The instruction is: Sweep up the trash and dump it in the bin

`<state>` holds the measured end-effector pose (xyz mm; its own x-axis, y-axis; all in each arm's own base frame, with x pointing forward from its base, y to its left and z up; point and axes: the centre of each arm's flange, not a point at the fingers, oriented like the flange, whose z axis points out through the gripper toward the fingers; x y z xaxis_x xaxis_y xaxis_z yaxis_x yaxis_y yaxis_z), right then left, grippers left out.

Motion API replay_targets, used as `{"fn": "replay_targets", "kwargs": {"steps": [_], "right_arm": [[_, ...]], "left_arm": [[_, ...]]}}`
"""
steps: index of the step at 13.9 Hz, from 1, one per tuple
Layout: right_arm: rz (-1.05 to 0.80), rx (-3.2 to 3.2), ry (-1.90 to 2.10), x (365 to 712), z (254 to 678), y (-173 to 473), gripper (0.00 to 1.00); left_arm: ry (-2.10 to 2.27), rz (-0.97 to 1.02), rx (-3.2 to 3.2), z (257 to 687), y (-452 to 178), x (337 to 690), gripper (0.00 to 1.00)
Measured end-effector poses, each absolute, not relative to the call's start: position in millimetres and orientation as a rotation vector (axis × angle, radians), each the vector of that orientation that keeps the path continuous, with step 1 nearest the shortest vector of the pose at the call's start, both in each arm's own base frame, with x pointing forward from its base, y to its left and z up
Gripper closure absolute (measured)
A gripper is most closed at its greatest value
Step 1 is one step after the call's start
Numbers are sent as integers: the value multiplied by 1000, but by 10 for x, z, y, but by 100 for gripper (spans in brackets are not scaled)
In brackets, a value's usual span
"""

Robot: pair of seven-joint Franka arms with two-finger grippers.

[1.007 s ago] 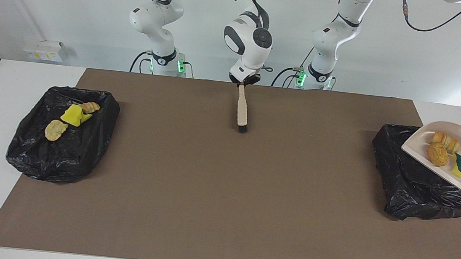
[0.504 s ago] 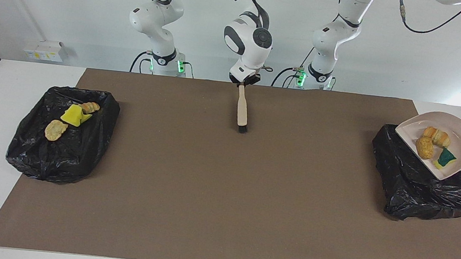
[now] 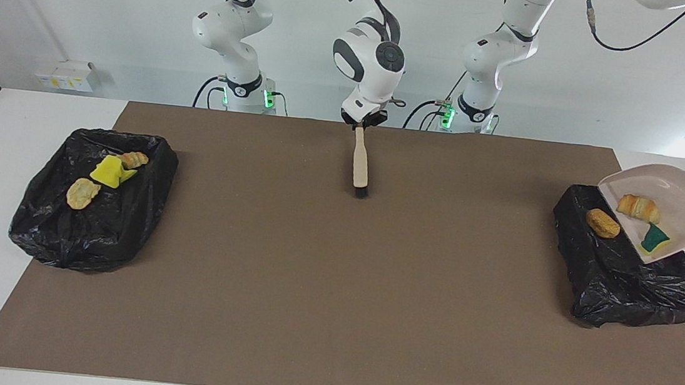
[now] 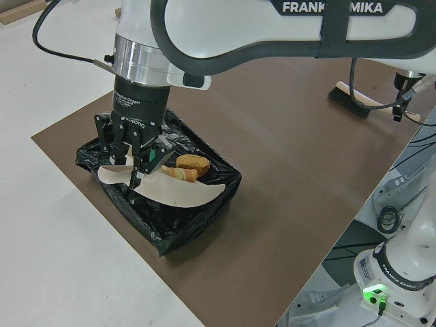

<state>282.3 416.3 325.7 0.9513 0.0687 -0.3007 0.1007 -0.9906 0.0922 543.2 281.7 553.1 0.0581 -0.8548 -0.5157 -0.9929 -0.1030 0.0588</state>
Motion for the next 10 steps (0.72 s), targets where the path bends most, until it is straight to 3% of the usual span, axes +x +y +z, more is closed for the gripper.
{"fn": "replay_targets", "kwargs": {"steps": [5,10], "right_arm": [[-451,3003,131,2836,3280,4180,63],[-420,3038,99,2932,3429,4298,12]], "left_arm": [[1860,722,-1881,5600,2697,5540,68],[1837,666,-1756,5941,2477,5735,68]]}}
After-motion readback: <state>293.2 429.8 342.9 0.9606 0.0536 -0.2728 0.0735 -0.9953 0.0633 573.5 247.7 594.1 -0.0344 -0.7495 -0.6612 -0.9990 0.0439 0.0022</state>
